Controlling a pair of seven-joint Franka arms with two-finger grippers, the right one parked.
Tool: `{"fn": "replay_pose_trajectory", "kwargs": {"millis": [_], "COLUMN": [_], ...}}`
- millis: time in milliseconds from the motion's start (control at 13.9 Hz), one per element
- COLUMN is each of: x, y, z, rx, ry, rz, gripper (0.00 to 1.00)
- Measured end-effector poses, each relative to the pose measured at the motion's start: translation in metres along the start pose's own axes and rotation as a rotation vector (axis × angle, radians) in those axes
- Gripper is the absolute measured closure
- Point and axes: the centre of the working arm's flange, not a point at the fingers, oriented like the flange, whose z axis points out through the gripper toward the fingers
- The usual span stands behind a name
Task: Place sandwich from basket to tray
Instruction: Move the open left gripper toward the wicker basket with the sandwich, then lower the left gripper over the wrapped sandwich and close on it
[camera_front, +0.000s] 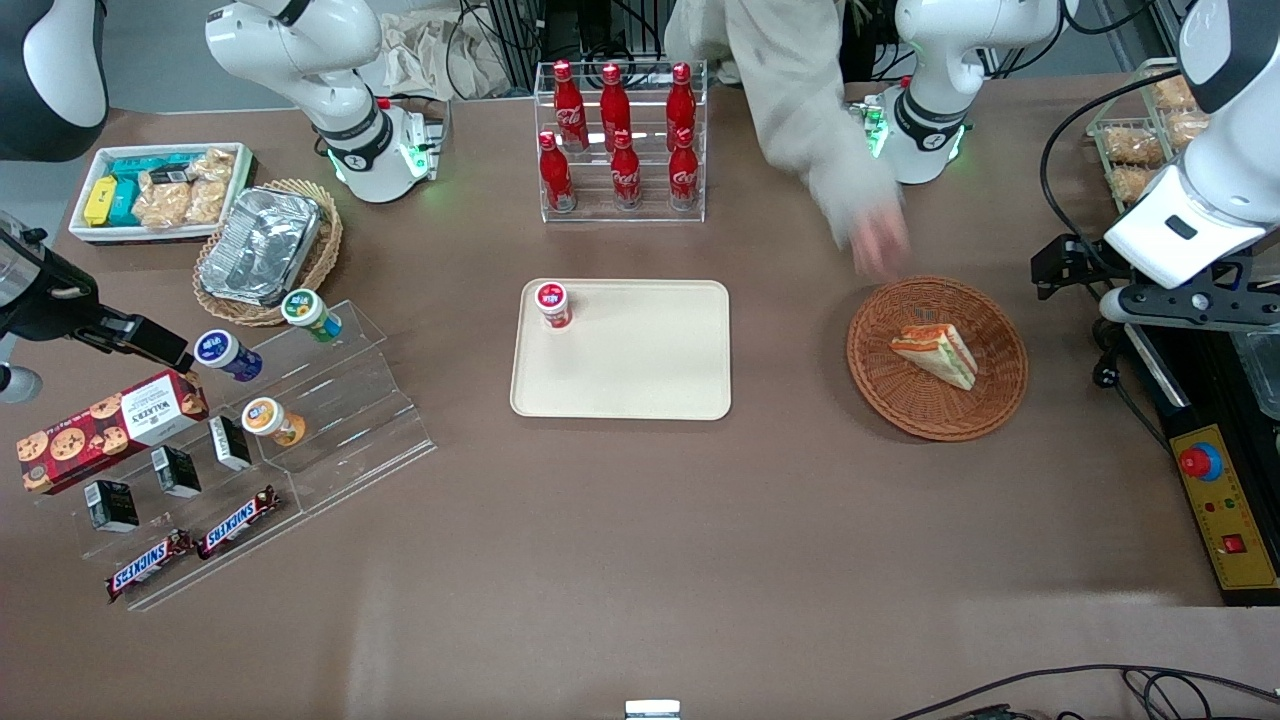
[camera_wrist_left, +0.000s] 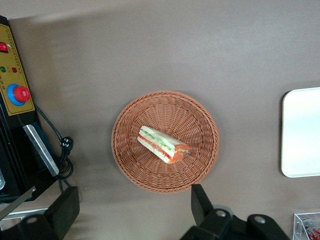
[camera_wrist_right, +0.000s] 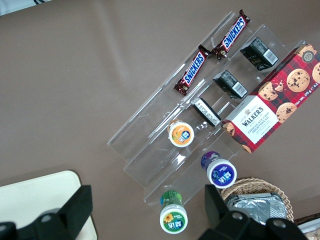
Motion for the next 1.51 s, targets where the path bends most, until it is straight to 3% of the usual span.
{"fn": "replay_pose_trajectory", "kwargs": {"millis": [432,720,864,1008,1296,1512], "x": [0.001,-0.001,-0.009,-0.029,-0.075,-0.083], "y": [0.0,0.001,0.005,-0.006,-0.015,-0.009], "z": [0.0,0.017,0.036,0.063,0.108,0.119], "rx": [0.0,-0.002,-0.033,-0.091,-0.111,-0.079], "ry": [0.004,-0.013,0.022,0.061,0.014,-0.013], "rz": [0.0,-0.002,-0.015,-0.071,-0.224,-0.433], "gripper": [0.0,0.0,0.0,0.0,0.0,0.0]}}
